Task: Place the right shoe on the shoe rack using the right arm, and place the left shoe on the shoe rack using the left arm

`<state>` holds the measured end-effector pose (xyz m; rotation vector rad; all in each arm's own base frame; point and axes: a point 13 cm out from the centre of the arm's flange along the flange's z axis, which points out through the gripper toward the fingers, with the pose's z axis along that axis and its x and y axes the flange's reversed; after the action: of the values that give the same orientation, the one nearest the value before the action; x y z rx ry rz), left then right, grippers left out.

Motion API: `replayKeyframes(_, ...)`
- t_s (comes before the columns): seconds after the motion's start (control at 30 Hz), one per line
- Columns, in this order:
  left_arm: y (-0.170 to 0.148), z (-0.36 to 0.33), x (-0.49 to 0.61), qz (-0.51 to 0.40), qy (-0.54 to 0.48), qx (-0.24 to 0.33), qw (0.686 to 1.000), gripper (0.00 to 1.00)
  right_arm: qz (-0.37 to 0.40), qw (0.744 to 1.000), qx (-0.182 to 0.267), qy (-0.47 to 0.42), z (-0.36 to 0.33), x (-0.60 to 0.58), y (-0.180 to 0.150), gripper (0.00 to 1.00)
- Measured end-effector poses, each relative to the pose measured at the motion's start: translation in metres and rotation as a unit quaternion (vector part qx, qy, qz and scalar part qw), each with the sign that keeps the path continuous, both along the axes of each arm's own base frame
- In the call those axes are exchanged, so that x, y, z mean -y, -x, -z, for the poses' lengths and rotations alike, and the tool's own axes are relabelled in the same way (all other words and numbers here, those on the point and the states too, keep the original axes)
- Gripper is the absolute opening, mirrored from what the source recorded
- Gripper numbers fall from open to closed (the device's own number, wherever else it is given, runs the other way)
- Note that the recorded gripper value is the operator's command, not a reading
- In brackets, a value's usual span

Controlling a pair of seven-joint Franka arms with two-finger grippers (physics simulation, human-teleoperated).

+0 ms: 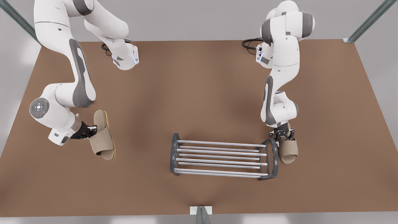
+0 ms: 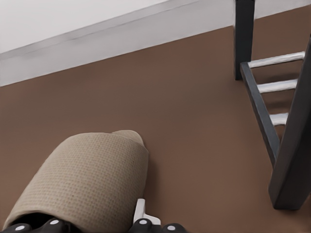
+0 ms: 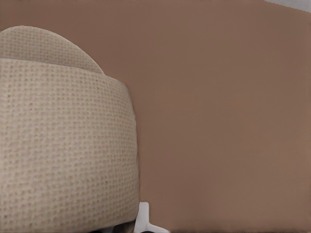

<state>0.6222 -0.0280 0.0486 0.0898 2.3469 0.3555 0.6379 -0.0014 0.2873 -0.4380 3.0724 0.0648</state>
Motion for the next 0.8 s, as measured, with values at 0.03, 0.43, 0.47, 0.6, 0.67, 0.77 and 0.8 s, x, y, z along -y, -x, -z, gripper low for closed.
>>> replayKeyframes(0.03,-0.001,-0.002,0.002,0.001,0.001,-0.002,1.0,0.44,0.002,1.0,0.001,-0.002,-0.015,-0.001,-0.004,0.21)
replayKeyframes(0.43,-0.014,-0.057,-0.007,-0.003,0.018,-0.011,1.0,0.21,-0.038,0.997,-0.051,-0.041,-0.094,-0.201,0.043,0.21)
replayKeyframes(0.47,-0.018,-0.077,-0.014,-0.009,0.024,-0.003,1.0,0.21,-0.036,0.997,-0.057,-0.044,-0.096,-0.217,0.053,0.21)
replayKeyframes(0.6,-0.033,-0.18,-0.017,-0.012,0.074,0.049,0.996,0.21,-0.005,0.995,-0.082,-0.062,-0.094,-0.251,0.083,0.21)
replayKeyframes(0.67,-0.04,-0.225,0.013,0.01,0.102,0.074,0.992,0.21,0.014,0.994,-0.08,-0.073,-0.098,-0.261,0.083,0.21)
replayKeyframes(0.77,-0.052,-0.28,0.114,0.076,0.135,0.107,0.982,0.21,0.033,0.992,-0.069,-0.098,-0.103,-0.288,0.079,0.21)
replayKeyframes(0.8,-0.055,-0.301,0.142,0.095,0.144,0.12,0.978,0.21,0.035,0.992,-0.063,-0.106,-0.105,-0.303,0.078,0.21)
